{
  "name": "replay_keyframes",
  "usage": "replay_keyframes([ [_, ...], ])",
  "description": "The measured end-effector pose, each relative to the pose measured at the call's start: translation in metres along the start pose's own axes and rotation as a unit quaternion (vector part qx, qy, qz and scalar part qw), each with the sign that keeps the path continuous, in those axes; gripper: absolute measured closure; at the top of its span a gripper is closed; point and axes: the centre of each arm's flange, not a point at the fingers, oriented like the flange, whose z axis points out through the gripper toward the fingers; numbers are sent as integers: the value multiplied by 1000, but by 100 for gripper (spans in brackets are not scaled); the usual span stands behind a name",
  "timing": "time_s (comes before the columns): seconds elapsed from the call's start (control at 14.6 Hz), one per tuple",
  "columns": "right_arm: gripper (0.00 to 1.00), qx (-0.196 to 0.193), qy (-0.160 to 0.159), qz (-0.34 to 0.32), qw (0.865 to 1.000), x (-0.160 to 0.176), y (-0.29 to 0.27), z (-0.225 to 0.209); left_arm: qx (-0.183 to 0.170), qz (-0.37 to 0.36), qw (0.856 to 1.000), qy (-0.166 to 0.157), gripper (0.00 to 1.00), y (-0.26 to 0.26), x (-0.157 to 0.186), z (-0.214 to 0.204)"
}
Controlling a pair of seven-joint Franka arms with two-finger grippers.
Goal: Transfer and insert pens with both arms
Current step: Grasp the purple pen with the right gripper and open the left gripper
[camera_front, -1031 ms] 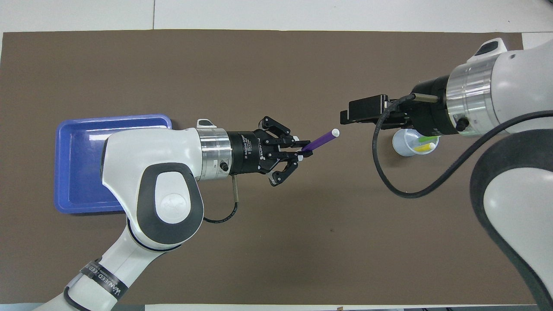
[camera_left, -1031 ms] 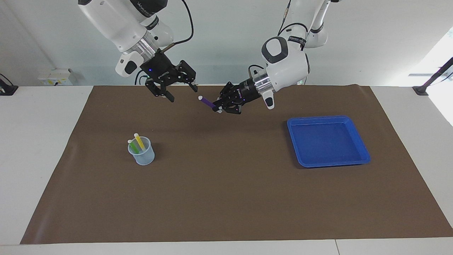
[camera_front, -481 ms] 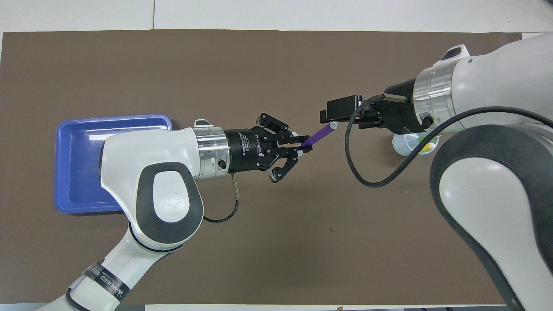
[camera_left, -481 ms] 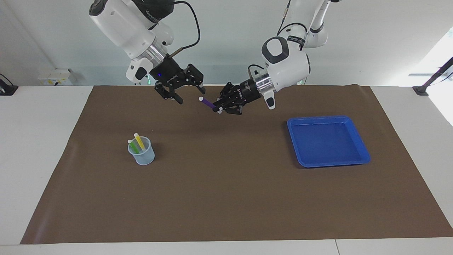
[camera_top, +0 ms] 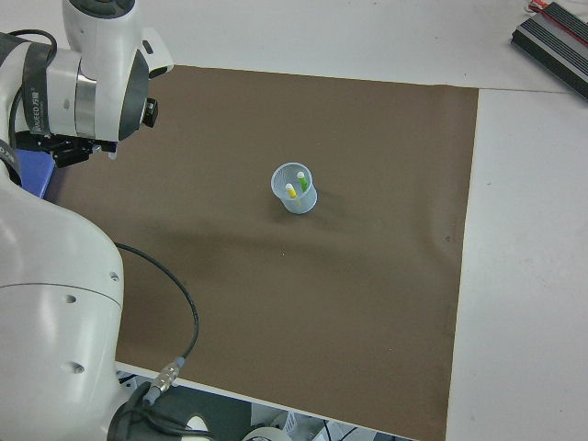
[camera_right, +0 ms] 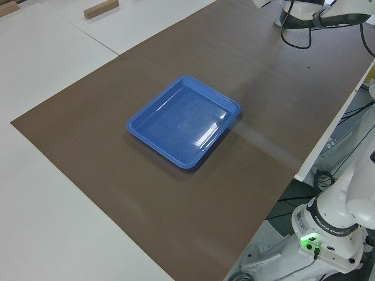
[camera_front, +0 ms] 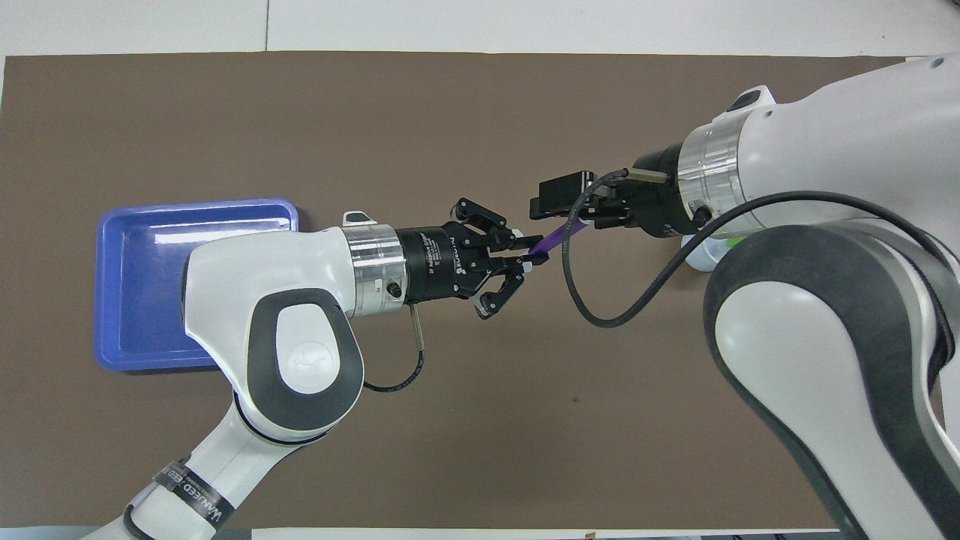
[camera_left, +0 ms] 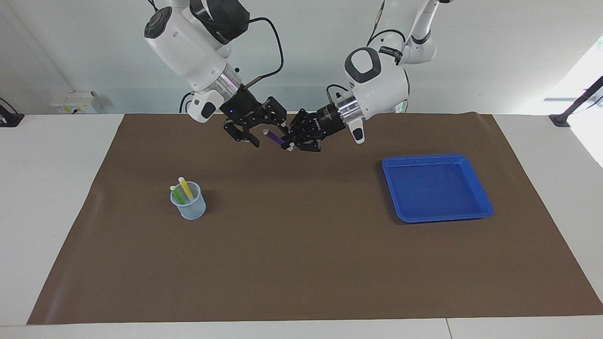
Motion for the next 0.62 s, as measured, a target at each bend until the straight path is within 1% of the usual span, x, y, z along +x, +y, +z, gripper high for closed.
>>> replay_keyframes([
  [0.27,7,-3,-11,2,1000,-2,3,0,-3,-1,1000,-1,83,1,0,-1],
  [0.55,9,-3,-9,8,1000,-2,2,-3,-5,-3,1000,-2,83,1,0,-1],
  [0.62,16,-2,-9,9,1000,-2,2,-4,-7,-3,1000,-2,83,1,0,-1],
])
